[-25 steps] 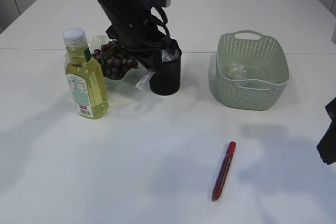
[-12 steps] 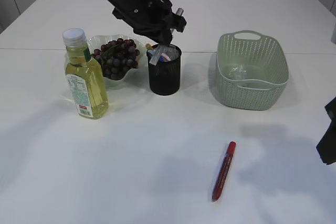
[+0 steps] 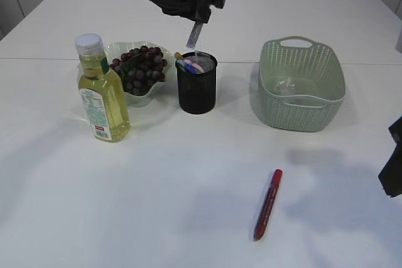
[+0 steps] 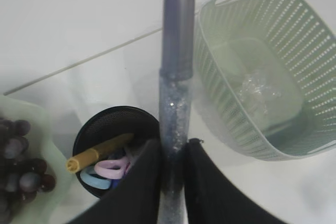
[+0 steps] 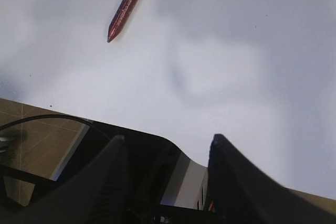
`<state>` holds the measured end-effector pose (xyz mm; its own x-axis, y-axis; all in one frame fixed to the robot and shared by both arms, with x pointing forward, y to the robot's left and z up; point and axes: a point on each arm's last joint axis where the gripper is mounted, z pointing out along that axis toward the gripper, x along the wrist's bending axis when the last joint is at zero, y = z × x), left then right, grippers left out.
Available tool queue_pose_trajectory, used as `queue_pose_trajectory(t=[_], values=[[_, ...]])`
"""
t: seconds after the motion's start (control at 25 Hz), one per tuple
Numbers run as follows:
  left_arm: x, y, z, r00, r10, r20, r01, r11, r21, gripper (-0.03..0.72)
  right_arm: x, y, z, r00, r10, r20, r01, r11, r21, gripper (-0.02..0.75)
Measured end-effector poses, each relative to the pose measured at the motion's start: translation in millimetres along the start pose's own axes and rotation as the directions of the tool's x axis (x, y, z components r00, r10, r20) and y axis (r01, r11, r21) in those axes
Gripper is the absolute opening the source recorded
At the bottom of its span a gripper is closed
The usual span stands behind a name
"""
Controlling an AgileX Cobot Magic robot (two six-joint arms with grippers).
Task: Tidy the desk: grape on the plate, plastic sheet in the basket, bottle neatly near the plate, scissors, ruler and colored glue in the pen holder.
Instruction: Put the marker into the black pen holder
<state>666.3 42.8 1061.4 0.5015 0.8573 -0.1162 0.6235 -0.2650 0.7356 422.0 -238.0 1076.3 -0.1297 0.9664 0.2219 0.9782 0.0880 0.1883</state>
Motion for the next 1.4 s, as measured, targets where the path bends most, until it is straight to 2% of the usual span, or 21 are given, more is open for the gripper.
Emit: queue_pose_trajectory(t=[0.24, 0.44, 0.76, 1.04, 1.24, 1.4], values=[[-1.4, 20, -37, 0.999, 0.02, -0.029, -0.023, 0.996, -0.088, 0.093, 0, 0, 0, 1.0, -0.002, -0.001, 0.002, 1.0, 0.0, 0.397], [-4.2, 30, -79, 0.999, 0.028, -0.044, -0.032, 0.995, -0.094, 0.099, 0, 0, 0, 1.0, -0.003, -0.001, 0.003, 1.0, 0.0, 0.397], [-12.0, 39, -173, 0.999, 0.028, -0.047, -0.032, 0.994, -0.1, 0.104, 0, 0, 0, 1.0, -0.012, -0.001, 0.012, 1.0, 0.0, 0.398], [-16.3, 35, -234, 0.999, 0.031, -0.045, -0.038, 0.985, -0.169, 0.108, 0, 0, 0, 0.999, -0.033, -0.001, 0.033, 0.999, 0.0, 0.397], [-16.7, 27, -261, 0.998, 0.036, -0.048, -0.049, 0.954, -0.296, 0.109, 0, 0, 0, 0.999, -0.046, -0.001, 0.046, 0.999, 0.0, 0.398], [-14.3, 19, -254, 0.997, 0.046, -0.06, -0.066, 0.915, -0.397, 0.109, 0, 0, 0, 0.999, -0.048, -0.001, 0.048, 0.999, 0.0, 0.398]])
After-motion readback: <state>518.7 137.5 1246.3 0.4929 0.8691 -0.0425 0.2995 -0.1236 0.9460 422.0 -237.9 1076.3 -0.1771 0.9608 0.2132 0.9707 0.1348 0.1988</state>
